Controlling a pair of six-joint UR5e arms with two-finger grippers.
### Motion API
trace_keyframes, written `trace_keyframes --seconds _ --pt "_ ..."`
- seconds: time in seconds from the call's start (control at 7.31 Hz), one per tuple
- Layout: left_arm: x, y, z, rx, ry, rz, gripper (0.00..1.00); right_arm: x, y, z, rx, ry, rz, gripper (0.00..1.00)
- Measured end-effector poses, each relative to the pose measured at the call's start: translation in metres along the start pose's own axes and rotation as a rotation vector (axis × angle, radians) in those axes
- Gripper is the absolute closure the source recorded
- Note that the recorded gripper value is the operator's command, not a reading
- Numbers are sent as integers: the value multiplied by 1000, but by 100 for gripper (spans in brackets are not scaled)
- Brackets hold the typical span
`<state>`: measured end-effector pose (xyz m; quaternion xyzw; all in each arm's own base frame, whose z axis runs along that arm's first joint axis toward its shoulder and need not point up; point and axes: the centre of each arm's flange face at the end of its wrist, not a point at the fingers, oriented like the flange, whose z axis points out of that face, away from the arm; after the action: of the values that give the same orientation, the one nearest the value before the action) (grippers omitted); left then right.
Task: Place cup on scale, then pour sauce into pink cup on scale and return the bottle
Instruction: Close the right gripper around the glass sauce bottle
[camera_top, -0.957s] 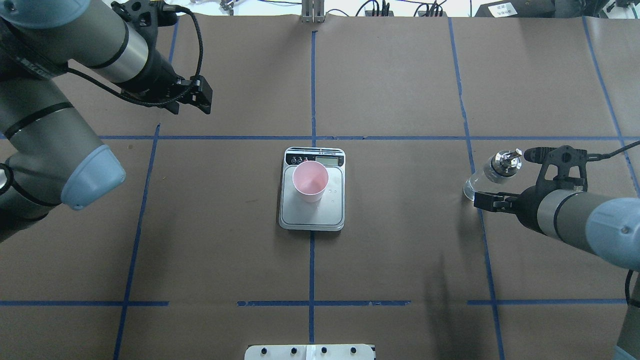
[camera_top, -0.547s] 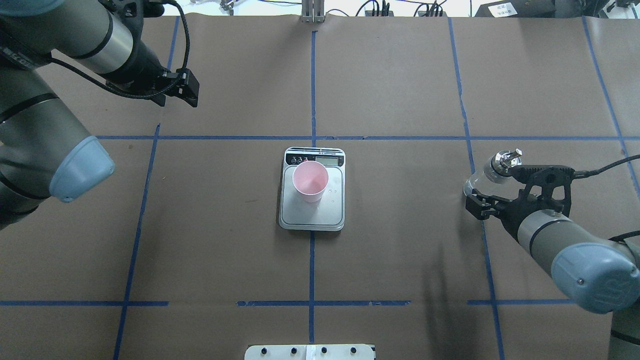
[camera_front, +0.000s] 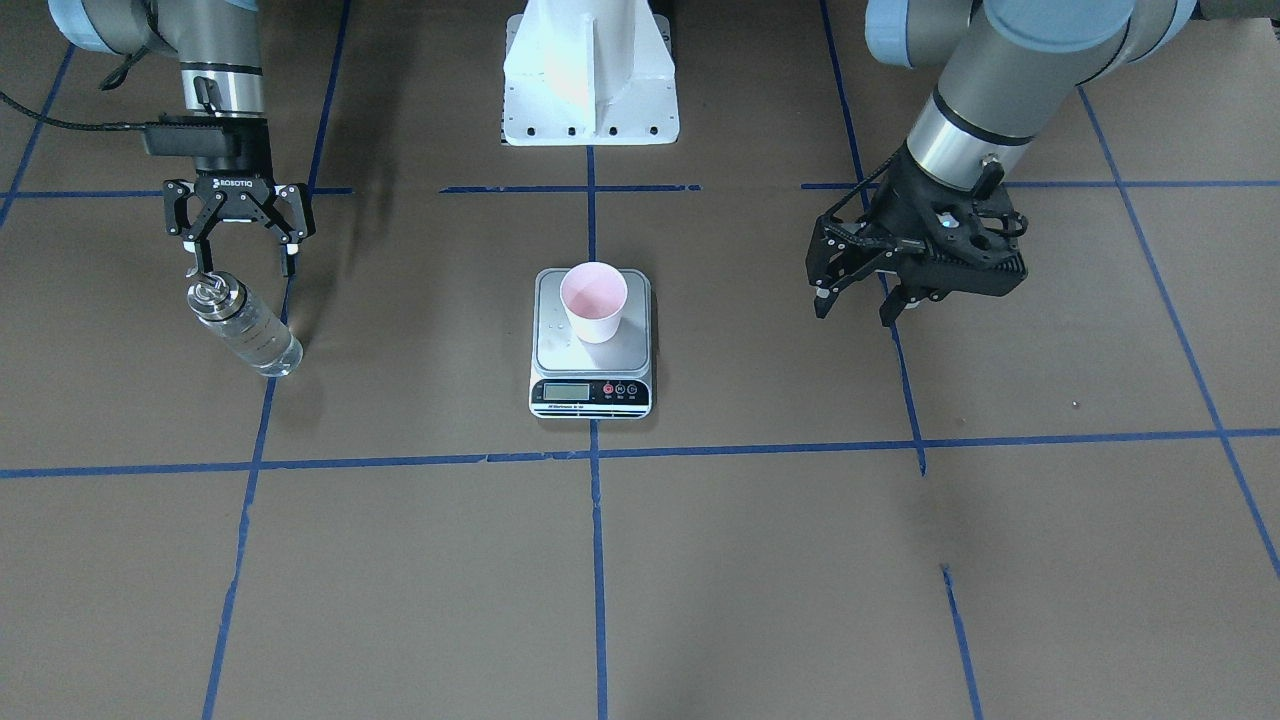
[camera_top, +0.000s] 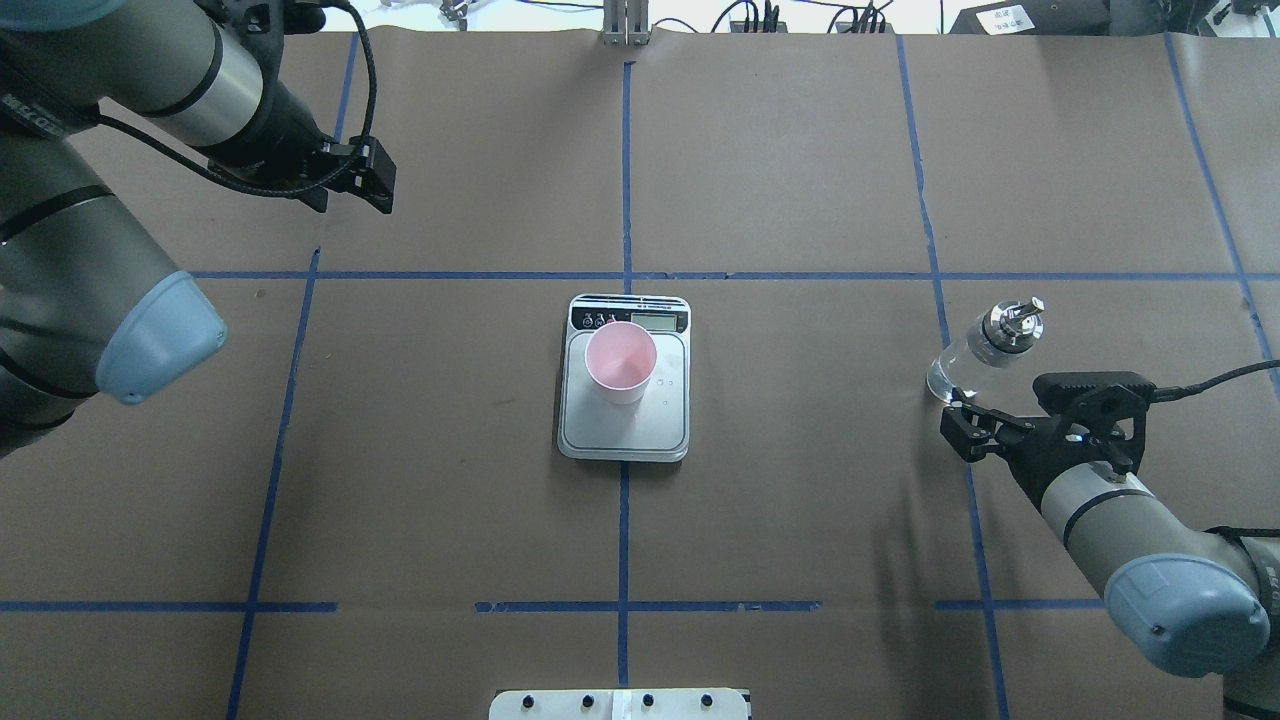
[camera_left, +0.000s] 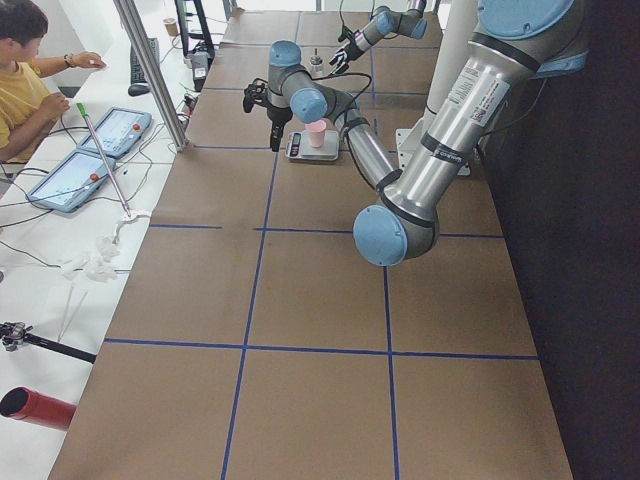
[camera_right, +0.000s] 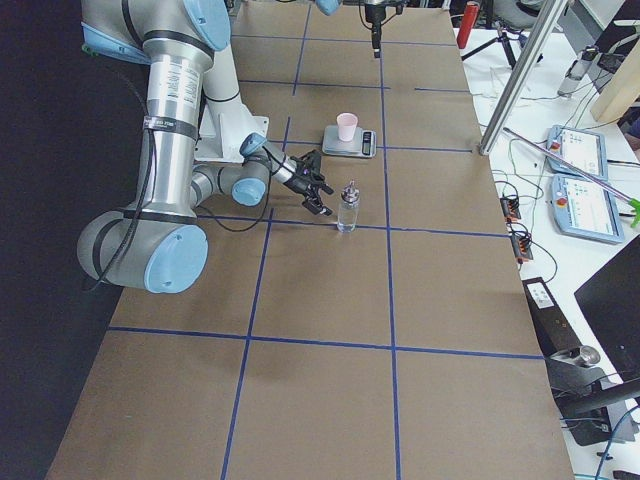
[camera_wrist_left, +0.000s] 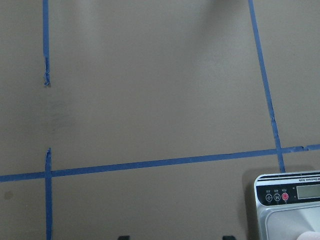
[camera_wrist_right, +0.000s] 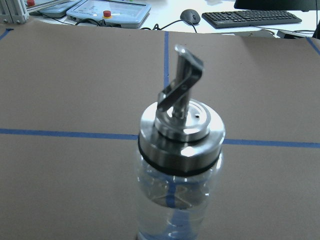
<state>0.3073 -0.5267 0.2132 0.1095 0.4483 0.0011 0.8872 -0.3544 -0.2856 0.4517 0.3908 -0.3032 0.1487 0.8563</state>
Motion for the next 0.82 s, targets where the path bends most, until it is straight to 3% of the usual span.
trace_keyframes --seconds 0.41,0.68,0.82 --pt "0 0 0 -2 -3 -2 29 -26 6 8 88 -20 54 1" --pt "0 0 0 -3 -3 -2 29 -29 10 16 112 -12 90 14" --pt "0 0 0 -3 -2 -3 29 -28 11 17 122 -7 93 14"
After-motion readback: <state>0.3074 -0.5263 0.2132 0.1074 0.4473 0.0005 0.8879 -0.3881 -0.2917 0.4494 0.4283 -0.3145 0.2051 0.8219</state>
